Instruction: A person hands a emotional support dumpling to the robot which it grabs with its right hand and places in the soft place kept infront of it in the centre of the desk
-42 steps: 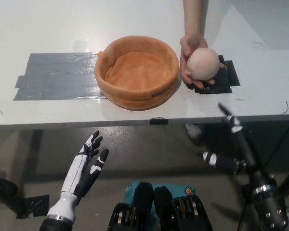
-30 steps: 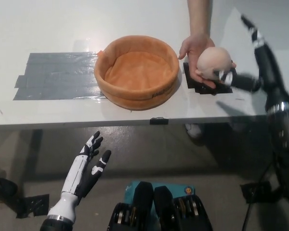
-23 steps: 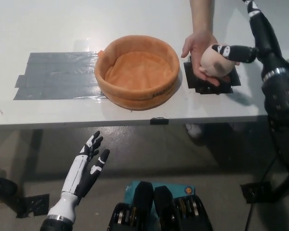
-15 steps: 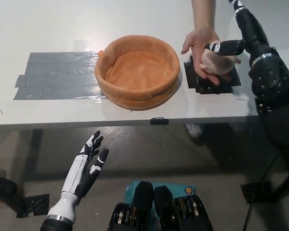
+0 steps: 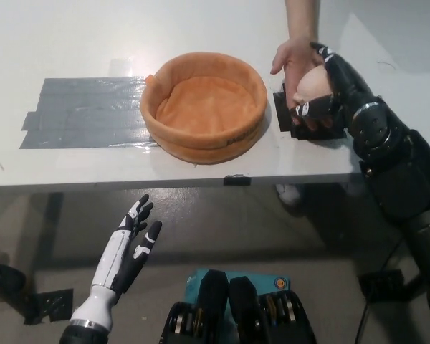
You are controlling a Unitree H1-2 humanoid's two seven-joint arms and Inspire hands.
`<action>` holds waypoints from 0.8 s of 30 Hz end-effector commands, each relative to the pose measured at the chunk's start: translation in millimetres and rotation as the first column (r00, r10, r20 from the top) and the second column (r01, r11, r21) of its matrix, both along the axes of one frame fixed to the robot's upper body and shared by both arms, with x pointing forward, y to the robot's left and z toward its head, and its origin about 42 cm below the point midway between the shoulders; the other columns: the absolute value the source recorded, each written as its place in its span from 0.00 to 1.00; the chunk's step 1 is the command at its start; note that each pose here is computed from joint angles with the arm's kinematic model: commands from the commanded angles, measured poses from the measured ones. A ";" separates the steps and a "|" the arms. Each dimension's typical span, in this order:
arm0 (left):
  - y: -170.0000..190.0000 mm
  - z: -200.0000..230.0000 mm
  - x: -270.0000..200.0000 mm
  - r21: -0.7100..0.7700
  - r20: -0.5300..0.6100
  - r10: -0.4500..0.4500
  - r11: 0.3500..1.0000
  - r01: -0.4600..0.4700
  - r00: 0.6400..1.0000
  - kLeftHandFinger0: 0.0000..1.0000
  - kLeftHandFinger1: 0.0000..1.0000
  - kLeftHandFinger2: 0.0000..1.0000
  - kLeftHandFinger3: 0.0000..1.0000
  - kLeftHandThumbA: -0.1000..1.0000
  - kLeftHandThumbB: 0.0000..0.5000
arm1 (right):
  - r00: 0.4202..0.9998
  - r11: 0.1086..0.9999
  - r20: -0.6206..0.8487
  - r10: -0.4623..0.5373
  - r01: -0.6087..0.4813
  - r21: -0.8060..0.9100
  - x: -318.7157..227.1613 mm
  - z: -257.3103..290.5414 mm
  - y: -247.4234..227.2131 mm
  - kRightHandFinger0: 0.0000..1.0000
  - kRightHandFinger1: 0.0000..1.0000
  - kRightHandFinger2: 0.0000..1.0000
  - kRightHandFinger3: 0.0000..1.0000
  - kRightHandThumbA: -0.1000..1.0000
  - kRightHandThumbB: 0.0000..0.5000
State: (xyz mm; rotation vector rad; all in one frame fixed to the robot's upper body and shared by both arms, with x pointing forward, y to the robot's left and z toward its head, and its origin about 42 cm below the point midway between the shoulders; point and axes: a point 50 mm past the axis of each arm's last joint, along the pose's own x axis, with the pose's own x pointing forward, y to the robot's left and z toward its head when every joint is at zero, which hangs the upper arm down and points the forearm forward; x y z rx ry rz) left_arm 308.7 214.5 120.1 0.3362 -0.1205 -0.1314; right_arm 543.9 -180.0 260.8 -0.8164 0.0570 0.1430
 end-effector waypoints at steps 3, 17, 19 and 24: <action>0.3 15.1 5.0 -0.004 0.079 -0.005 1.000 0.006 0.997 1.00 1.00 1.00 1.00 0.92 0.09 | 0.995 0.999 -0.094 -0.029 0.025 -0.044 14.4 27.5 -1.7 0.87 1.00 1.00 1.00 0.48 0.64; -0.2 16.2 5.9 -0.015 0.078 -0.003 1.000 0.004 0.997 1.00 1.00 1.00 1.00 0.92 0.09 | 0.972 0.994 0.209 -0.110 0.111 0.006 13.1 37.8 -6.2 0.08 0.56 0.96 0.93 0.00 0.45; -0.4 16.2 5.8 -0.012 0.081 -0.002 1.000 0.003 0.997 1.00 1.00 1.00 1.00 0.92 0.09 | 0.958 0.993 0.259 -0.121 0.115 0.036 11.0 47.5 -1.9 0.04 0.52 0.95 0.93 0.00 0.46; 0.4 17.3 7.0 -0.006 0.086 -0.003 1.000 0.004 0.996 1.00 1.00 1.00 1.00 0.93 0.10 | 0.889 0.993 0.449 -0.094 0.054 0.102 -0.8 80.0 16.8 0.01 0.51 0.93 0.94 0.00 0.40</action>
